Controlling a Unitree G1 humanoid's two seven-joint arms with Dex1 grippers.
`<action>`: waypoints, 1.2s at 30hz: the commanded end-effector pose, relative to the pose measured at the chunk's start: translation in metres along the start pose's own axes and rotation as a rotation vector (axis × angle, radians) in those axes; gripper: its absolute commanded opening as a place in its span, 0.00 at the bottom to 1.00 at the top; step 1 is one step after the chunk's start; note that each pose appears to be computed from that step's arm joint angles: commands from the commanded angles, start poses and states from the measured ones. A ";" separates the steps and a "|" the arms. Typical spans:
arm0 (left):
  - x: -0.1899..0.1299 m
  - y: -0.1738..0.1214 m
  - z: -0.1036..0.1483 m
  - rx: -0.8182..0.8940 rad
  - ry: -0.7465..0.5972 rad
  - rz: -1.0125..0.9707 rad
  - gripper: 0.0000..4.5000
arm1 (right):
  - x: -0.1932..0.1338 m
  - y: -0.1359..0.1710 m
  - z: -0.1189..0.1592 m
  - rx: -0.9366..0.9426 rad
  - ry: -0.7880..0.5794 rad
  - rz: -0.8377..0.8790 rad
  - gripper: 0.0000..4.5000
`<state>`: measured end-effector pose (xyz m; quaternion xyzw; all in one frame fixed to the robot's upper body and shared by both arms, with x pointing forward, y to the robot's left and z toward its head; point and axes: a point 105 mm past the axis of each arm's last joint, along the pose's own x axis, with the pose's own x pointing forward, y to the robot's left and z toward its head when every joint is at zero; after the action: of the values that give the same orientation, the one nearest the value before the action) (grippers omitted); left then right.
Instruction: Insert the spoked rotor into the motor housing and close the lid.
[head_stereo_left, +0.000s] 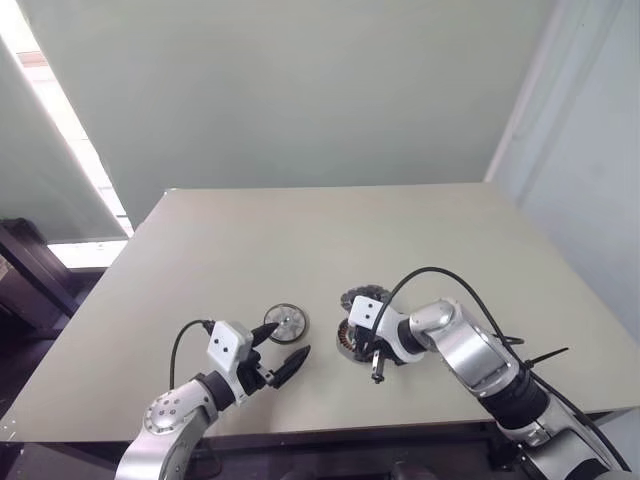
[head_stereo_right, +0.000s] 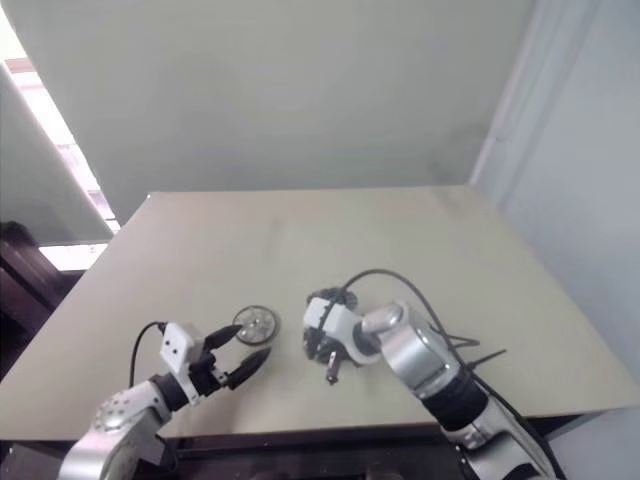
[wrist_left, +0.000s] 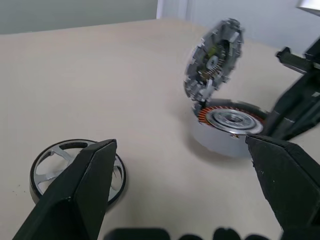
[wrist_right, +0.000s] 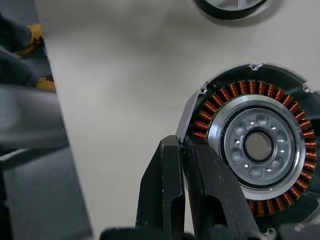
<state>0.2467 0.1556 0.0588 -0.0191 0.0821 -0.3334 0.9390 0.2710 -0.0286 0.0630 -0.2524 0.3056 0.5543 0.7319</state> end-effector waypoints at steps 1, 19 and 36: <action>0.001 -0.001 0.005 0.014 -0.039 0.005 1.00 | -0.002 0.007 0.010 -0.030 -0.039 -0.052 0.00; -0.020 -0.010 -0.012 -0.065 0.037 -0.052 1.00 | 0.022 0.042 0.020 0.011 -0.114 -0.028 0.00; -0.021 -0.009 -0.011 -0.057 0.046 -0.042 1.00 | 0.040 0.043 0.026 0.001 -0.172 -0.046 0.00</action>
<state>0.2202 0.1631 0.0366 -0.0502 0.1384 -0.3453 0.9269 0.2387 0.0194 0.0351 -0.2107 0.2740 0.5490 0.7610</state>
